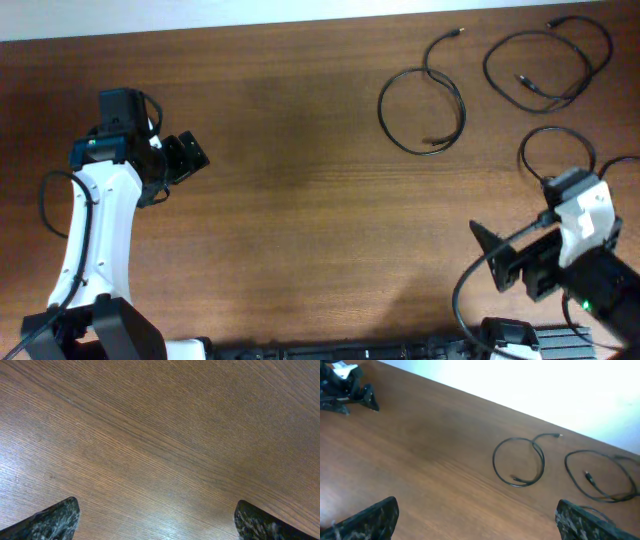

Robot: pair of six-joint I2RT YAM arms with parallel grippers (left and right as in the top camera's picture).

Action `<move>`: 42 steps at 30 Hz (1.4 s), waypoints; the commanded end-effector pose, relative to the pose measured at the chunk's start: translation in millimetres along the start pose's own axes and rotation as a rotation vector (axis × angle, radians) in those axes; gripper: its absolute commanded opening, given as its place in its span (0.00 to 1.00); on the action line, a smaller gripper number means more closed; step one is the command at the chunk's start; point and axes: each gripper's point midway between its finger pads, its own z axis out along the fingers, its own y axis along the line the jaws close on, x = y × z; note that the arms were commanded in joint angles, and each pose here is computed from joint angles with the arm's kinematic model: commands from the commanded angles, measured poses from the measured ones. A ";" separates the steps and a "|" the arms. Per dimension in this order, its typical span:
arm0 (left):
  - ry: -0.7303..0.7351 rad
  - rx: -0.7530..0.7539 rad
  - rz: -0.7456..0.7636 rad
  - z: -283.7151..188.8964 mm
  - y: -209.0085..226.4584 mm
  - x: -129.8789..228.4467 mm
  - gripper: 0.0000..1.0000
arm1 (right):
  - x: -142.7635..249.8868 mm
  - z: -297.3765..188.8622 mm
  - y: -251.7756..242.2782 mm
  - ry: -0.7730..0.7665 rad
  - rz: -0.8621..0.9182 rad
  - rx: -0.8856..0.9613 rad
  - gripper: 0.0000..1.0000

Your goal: Untangle cables

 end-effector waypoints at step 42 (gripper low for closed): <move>-0.025 0.018 0.010 -8.2 -3.6 -4.7 0.99 | 181.9 151.8 -63.3 -0.372 0.135 0.371 0.99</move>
